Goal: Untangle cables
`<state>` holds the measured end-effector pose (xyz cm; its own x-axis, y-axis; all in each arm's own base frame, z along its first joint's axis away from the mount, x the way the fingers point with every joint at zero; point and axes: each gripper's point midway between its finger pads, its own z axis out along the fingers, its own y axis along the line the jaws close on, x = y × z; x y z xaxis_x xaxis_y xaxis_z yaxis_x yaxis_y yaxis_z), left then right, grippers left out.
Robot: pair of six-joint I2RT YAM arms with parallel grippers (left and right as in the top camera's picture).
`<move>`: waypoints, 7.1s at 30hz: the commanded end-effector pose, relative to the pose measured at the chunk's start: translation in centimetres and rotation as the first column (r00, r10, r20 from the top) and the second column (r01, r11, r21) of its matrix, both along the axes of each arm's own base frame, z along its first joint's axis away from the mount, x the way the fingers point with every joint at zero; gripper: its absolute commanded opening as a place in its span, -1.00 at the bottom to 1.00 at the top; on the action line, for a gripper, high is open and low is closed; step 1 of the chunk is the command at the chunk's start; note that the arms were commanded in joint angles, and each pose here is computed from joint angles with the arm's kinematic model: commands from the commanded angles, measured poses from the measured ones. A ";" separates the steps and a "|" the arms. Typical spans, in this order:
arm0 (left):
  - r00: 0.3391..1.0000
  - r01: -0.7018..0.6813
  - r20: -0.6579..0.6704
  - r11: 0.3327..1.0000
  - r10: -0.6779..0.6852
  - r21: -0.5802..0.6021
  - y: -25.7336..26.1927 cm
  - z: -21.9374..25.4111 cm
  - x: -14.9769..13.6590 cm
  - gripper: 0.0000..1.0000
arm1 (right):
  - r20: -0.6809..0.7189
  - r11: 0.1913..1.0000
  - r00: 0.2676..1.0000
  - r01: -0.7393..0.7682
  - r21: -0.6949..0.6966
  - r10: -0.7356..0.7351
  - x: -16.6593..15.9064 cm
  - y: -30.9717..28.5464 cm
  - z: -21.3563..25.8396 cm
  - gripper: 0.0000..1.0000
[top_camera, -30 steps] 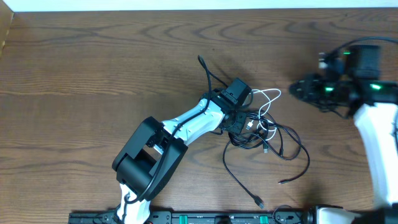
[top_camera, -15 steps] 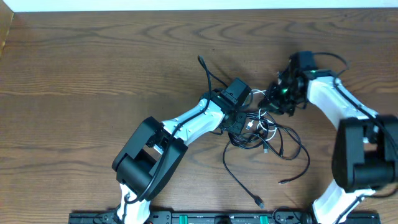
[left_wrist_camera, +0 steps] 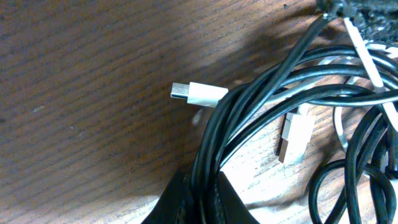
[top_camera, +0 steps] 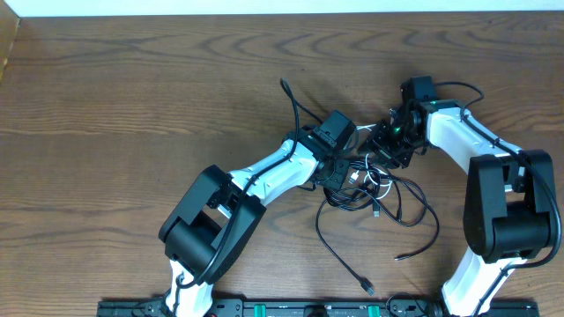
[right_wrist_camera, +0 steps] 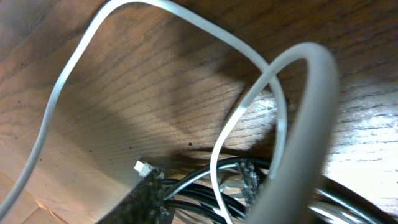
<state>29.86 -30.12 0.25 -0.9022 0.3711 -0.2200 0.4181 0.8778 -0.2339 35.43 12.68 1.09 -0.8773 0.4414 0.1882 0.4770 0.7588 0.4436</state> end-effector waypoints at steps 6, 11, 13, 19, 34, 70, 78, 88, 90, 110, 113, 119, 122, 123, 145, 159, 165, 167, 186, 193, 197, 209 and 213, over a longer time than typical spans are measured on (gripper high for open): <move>0.999 0.000 -0.034 1.000 0.000 0.023 0.7 -1.0 -0.8 -0.85 | 0.004 0.993 0.999 0.036 -0.113 -0.036 0.2 -1.1 -1.6 -0.22; 0.999 0.000 -0.034 1.000 0.000 0.023 0.7 -1.0 -0.8 -0.85 | 0.034 0.993 0.999 0.015 -0.118 -0.011 0.0 -0.1 -2.4 -0.50; 0.999 0.001 -0.034 1.000 0.000 0.023 0.7 -1.0 -0.8 -0.84 | 0.045 0.993 0.999 -0.005 -0.117 0.010 -0.4 0.4 -2.9 -0.49; 0.999 0.000 -0.035 1.000 0.000 0.024 0.8 -1.0 -0.8 -0.85 | 0.023 0.986 0.999 -0.026 -0.165 0.030 -2.1 0.3 -4.4 -0.98; 0.999 0.001 -0.037 1.000 0.000 0.026 0.8 -1.0 -0.8 -0.85 | 0.149 0.989 0.988 -0.006 -0.149 0.029 0.6 -3.7 -1.7 -0.97; 0.966 0.238 0.121 0.968 -0.228 -0.080 -1.0 5.1 -0.7 -0.85 | 0.396 0.951 0.870 -0.227 -0.207 0.294 -6.5 -5.0 12.8 -0.14; 0.944 0.256 0.255 0.954 -0.212 -0.156 -1.3 11.6 -0.5 -0.85 | 0.301 0.932 0.884 -0.315 -0.179 0.357 -9.9 -3.1 8.8 -0.20; 0.930 0.323 0.272 0.901 -0.246 -0.289 -2.6 15.4 -2.4 -0.85 | 0.288 0.953 0.911 -0.259 -0.158 0.295 -10.0 -3.2 7.2 -0.34; 0.928 0.346 0.259 0.877 -0.267 -0.333 -3.1 16.0 -3.2 -0.85 | 0.309 0.956 0.909 -0.234 -0.177 0.280 -9.2 -3.4 7.3 -0.33; 0.793 0.605 0.526 0.507 -0.308 -0.614 0.6 32.9 -9.6 -0.85 | 0.228 0.705 0.952 0.306 -0.640 -0.206 -9.9 -15.7 5.4 -0.09; 0.777 0.610 0.580 0.522 -0.245 -0.596 2.5 34.8 -9.2 -0.85 | 0.210 0.675 0.944 0.328 -0.661 -0.253 -10.7 -17.3 5.4 -0.05; 0.758 0.587 0.636 0.575 -0.143 -0.570 5.7 36.7 -7.6 -0.85 | 0.163 0.724 0.955 0.295 -0.624 -0.249 -11.2 -18.1 5.0 -0.24; 0.768 0.572 0.626 0.587 -0.136 -0.574 5.9 36.3 -7.2 -0.83 | 0.173 0.870 0.984 0.120 -0.478 -0.041 -9.8 -14.7 4.8 -0.42; 0.779 0.560 0.611 0.593 -0.140 -0.578 5.7 35.8 -6.9 -0.67 | 0.218 0.922 0.974 0.029 -0.386 0.061 -8.9 -12.5 5.2 -0.33; 0.970 0.209 0.192 0.909 -0.147 -0.361 -5.0 11.5 0.1 0.80 | 0.617 0.969 0.782 0.079 -0.232 0.084 -3.0 -12.4 18.1 0.98; 0.986 0.159 0.078 0.956 -0.144 -0.246 -9.6 0.4 -2.9 -0.25 | 0.642 0.960 0.764 0.125 -0.250 0.068 -4.4 -13.0 19.9 0.99; 0.975 0.053 0.218 0.995 -0.035 -0.080 -6.5 0.3 0.4 -0.85 | 0.617 0.962 0.785 0.116 -0.247 0.064 -5.0 -12.8 19.4 0.99; 0.969 0.078 0.238 0.994 -0.059 -0.071 -5.8 2.0 0.7 -0.85 | 0.609 0.963 0.790 0.114 -0.246 0.063 -5.1 -12.8 19.2 0.77; 0.801 0.455 0.508 0.874 -0.317 -0.172 -0.7 22.9 -5.5 -0.85 | 0.722 0.927 0.634 -0.374 -0.028 0.278 -6.8 -4.4 20.5 0.43; 0.799 0.522 0.480 0.814 -0.362 -0.255 -1.8 23.4 -7.3 -0.85 | 0.733 0.904 0.624 -0.426 0.029 0.271 -6.6 -3.3 20.2 0.22; 0.798 0.524 0.481 0.812 -0.362 -0.258 -1.8 23.5 -7.4 -0.85 | 0.717 0.901 0.640 -0.432 0.039 0.276 -6.3 -3.3 19.3 0.08; 0.785 0.552 0.499 0.779 -0.366 -0.297 -2.4 24.5 -7.9 -0.85 | 0.677 0.884 0.672 -0.463 0.069 0.299 -6.9 -2.6 18.0 0.06; 0.780 0.558 0.510 0.772 -0.363 -0.305 -2.7 24.8 -7.8 -0.85 | 0.645 0.883 0.702 -0.460 0.090 0.300 -7.0 -1.9 17.4 -0.03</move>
